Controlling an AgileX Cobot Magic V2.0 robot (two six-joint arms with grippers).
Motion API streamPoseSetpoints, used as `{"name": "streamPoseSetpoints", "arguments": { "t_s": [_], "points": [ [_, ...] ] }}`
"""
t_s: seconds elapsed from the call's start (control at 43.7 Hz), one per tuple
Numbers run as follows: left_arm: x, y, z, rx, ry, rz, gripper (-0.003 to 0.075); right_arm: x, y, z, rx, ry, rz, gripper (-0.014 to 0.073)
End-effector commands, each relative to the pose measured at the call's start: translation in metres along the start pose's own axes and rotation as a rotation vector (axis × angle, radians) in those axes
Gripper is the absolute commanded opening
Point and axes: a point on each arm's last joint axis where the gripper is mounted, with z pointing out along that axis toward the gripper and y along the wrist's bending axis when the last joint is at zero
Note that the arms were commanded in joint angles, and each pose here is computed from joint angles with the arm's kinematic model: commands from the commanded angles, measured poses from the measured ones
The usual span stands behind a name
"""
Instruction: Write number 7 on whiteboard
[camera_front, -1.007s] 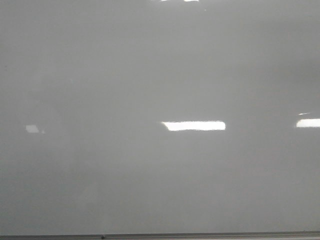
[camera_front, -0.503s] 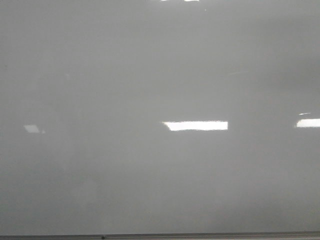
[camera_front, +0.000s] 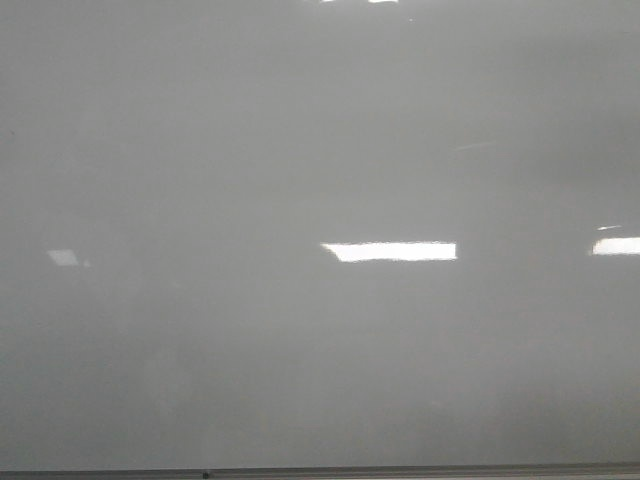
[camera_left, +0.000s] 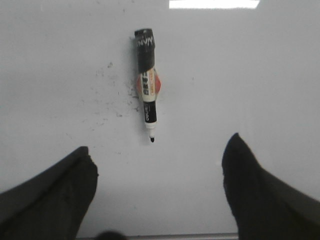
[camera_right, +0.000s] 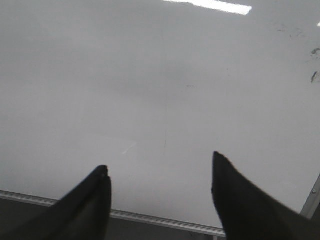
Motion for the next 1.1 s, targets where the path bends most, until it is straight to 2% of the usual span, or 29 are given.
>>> {"name": "streamPoseSetpoints", "arguments": {
  "t_s": [0.0,0.343,0.618,0.755,1.075],
  "points": [
    [-0.015,-0.001,0.009,0.004,-0.050,-0.002,0.0567,-0.012,-0.001,-0.002,0.005,-0.083,-0.018,0.0550],
    [-0.024,-0.002,0.066,0.008,-0.036,-0.034,0.0567,-0.012,-0.001,-0.002,0.005,-0.083,-0.018,0.0550],
    [-0.020,0.003,0.111,-0.016,0.023,-0.025,0.0567,-0.012,-0.001,-0.002,0.005,-0.083,-0.018,0.0550],
    [-0.019,0.010,0.128,-0.036,0.014,-0.062,0.0566,-0.012,-0.001,-0.002,0.005,-0.083,-0.018,0.0550],
    [-0.017,0.011,0.160,-0.030,-0.039,-0.059,0.0565,-0.012,-0.001,-0.002,0.005,-0.083,-0.018,0.0550]
  ]
}}
